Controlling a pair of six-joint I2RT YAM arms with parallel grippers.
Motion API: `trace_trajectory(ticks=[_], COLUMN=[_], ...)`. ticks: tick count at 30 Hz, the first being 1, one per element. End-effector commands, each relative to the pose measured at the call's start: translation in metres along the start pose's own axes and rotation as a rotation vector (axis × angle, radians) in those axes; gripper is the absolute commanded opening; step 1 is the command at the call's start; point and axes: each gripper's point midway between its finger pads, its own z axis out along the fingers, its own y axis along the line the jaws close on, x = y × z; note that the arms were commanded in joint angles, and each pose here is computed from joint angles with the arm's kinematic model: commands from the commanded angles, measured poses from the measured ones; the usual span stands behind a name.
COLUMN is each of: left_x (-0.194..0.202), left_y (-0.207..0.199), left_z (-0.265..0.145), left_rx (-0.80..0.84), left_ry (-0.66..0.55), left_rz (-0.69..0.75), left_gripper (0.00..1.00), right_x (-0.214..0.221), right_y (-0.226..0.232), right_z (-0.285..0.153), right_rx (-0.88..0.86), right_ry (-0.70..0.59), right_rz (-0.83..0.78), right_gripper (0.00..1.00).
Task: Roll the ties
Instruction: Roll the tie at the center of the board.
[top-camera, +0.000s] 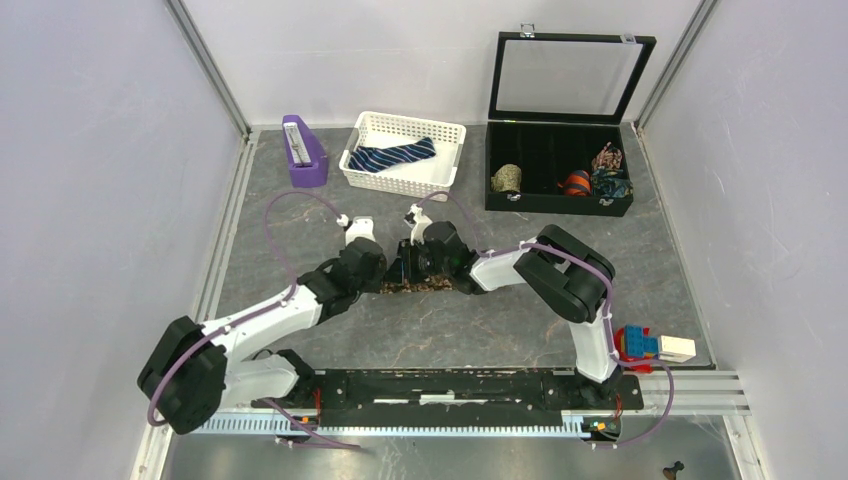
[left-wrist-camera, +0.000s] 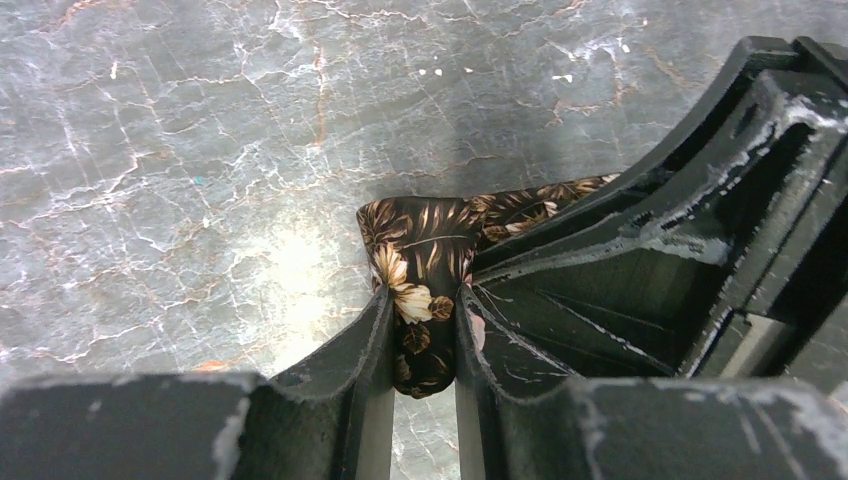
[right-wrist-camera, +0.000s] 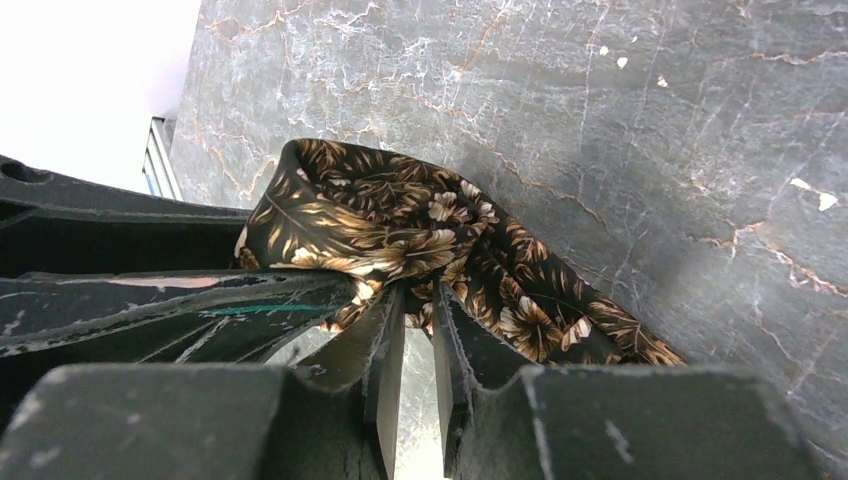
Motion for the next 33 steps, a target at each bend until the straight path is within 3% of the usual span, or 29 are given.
trace_trajectory(ticks=[1,22,33], left_x=[-0.014,-0.016,-0.014], left_y=[0.013,0.002,-0.016], left_z=[0.001,0.004,0.007], left_rx=[-0.122,-0.265,-0.377], left_ry=[-0.029,-0.035,-0.043], left_rz=[0.079,0.214,0.372], left_gripper=[0.09,0.09,0.05], right_x=[-0.012,-0.045,-0.056], right_y=[0.020,-0.013,-0.033], right_z=[-0.009,-0.110,-0.141], right_rx=[-0.064,0.001,0.037], right_ry=[-0.039,-0.196,-0.253], right_rz=[-0.045,-0.034,-0.013], right_gripper=[0.24,0.25,0.26])
